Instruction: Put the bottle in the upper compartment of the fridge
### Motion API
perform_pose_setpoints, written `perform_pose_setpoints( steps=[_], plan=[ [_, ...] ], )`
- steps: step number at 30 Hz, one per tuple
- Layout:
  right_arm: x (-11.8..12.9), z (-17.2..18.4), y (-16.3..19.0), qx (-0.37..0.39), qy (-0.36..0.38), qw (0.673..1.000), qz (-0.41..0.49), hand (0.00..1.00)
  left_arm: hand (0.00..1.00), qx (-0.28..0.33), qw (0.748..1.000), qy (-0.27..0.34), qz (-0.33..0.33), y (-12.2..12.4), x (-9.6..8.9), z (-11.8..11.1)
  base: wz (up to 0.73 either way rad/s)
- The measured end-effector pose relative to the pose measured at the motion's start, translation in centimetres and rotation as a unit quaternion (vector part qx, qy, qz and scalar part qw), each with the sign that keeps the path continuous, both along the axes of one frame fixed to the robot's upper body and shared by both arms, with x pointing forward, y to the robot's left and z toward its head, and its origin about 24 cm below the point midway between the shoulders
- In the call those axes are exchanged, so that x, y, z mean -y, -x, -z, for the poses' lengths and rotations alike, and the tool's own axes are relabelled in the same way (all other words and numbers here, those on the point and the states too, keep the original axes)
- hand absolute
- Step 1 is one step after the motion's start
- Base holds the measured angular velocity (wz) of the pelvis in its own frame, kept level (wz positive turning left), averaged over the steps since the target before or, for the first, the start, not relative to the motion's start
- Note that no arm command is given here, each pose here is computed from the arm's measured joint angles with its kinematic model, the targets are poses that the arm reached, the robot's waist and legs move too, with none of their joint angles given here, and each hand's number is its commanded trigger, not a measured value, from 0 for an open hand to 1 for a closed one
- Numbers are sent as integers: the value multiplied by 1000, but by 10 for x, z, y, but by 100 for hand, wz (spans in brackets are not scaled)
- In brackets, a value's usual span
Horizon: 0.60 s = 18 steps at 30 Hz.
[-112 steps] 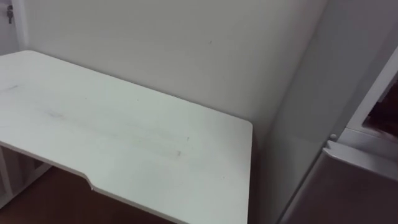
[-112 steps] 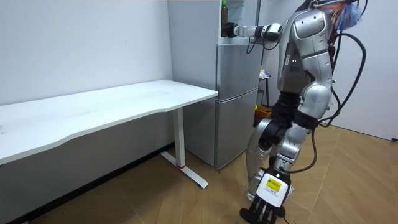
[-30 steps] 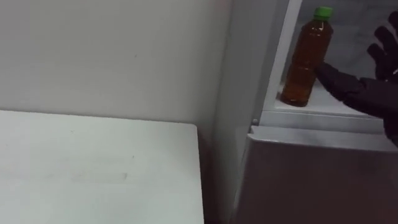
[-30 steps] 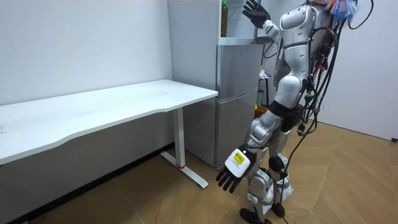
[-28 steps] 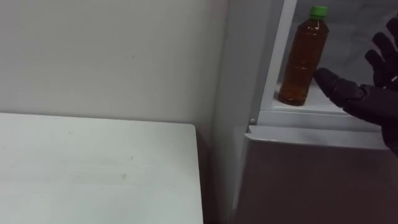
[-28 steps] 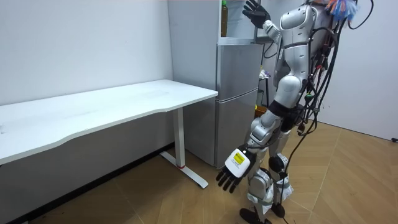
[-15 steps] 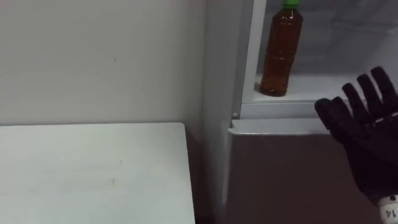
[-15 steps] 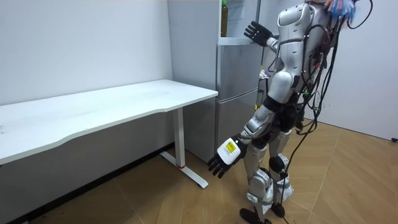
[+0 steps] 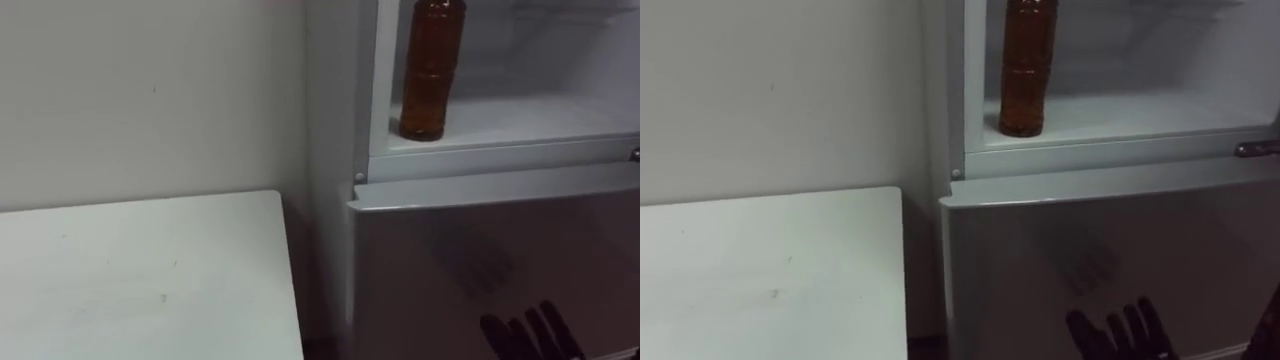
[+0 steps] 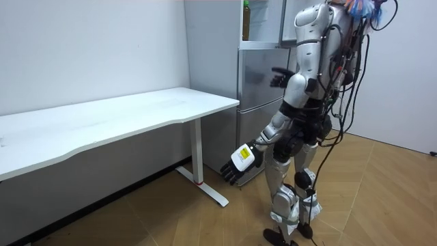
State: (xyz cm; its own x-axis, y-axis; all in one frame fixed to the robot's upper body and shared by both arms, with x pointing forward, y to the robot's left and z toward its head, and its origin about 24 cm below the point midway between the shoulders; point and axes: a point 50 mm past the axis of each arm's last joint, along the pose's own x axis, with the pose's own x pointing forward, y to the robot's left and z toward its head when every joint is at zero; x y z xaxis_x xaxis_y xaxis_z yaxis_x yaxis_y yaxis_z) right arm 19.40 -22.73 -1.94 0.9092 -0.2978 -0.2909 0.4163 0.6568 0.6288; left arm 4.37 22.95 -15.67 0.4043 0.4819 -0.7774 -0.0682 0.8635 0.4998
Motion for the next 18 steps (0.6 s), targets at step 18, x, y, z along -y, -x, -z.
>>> perform_pose_setpoints(
  steps=[18],
  plan=[
    [22,142,173,-468,-1,883,36,0,0,-4,999,39,-23,5,2,3,1]
  ],
)
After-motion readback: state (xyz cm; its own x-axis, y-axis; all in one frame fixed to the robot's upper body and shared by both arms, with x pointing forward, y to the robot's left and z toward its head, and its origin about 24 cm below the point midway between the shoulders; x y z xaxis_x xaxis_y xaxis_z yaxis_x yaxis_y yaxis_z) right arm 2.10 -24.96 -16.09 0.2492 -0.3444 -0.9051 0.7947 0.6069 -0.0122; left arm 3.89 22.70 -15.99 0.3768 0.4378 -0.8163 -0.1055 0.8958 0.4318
